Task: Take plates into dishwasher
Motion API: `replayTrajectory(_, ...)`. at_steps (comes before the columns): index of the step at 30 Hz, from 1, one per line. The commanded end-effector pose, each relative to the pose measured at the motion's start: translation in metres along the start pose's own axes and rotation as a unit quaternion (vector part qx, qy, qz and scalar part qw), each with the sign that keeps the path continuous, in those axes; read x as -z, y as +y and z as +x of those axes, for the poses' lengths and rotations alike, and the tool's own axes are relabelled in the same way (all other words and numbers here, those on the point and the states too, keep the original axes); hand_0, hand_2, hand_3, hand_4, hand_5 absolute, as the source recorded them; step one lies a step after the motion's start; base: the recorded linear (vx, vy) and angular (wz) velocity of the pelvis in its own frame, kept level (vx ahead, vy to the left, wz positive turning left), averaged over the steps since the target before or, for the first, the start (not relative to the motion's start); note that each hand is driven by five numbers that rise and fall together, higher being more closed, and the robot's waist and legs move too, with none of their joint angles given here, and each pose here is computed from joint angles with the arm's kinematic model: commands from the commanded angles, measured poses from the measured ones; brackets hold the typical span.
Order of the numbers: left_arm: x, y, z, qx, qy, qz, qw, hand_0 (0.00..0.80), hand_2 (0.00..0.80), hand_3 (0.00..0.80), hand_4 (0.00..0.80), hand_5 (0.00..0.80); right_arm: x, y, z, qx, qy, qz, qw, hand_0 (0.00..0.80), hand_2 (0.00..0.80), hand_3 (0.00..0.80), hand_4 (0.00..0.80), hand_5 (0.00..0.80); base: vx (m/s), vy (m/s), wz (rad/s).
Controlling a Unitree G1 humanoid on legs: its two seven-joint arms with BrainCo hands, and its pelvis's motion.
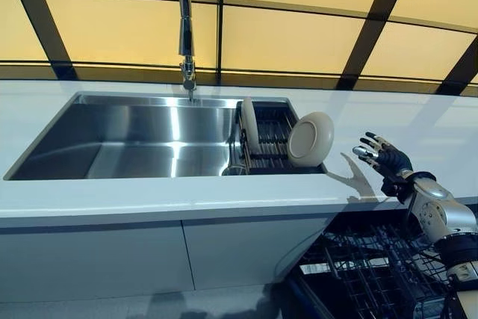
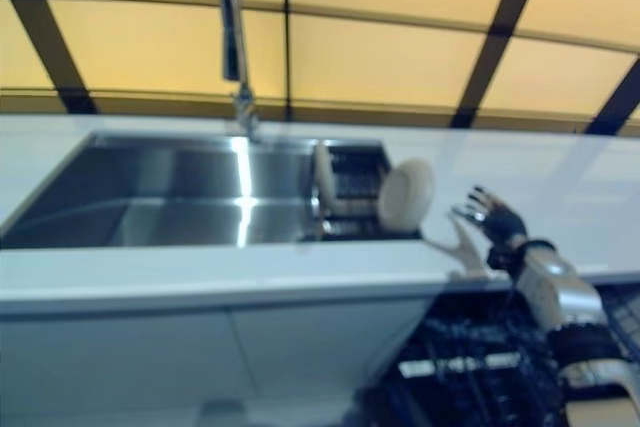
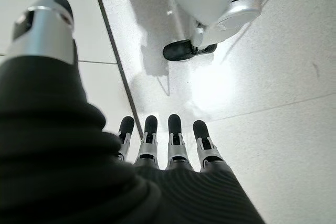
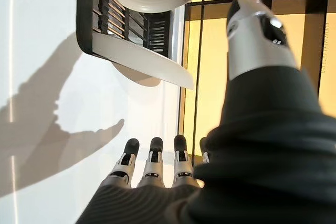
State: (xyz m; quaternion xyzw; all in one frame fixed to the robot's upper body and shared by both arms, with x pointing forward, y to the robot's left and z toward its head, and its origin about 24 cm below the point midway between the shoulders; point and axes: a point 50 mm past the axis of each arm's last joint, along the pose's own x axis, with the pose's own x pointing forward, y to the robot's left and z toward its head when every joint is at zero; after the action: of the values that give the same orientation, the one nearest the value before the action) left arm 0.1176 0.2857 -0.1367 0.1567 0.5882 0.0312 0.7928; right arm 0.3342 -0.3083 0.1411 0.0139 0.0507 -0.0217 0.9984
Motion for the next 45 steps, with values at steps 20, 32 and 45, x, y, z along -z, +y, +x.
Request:
replayTrajectory(20, -0.010, -0.006, 0.002, 0.002, 0.022, 0.048, 0.999, 0.000, 0.000, 0.000, 0.000, 0.000, -0.054, 0.015, 0.028, 0.021, -0.034, -0.062, 0.997, 0.000, 0.000, 0.000, 0.000, 0.000, 0.015, 0.005, 0.02)
replayTrajectory(32, -0.017, -0.009, 0.002, 0.001, 0.022, 0.045, 0.999, 0.000, 0.000, 0.000, 0.000, 0.000, -0.050, 0.022, 0.037, 0.025, 0.006, -0.056, 0.998, 0.000, 0.000, 0.000, 0.000, 0.000, 0.004, 0.005, 0.04)
replayTrajectory(45, -0.027, -0.013, 0.002, 0.004, 0.017, 0.040, 0.999, 0.000, 0.000, 0.000, 0.000, 0.000, -0.058, 0.021, 0.040, 0.030, 0.028, -0.066, 0.997, 0.000, 0.000, 0.000, 0.000, 0.000, -0.018, 0.007, 0.00)
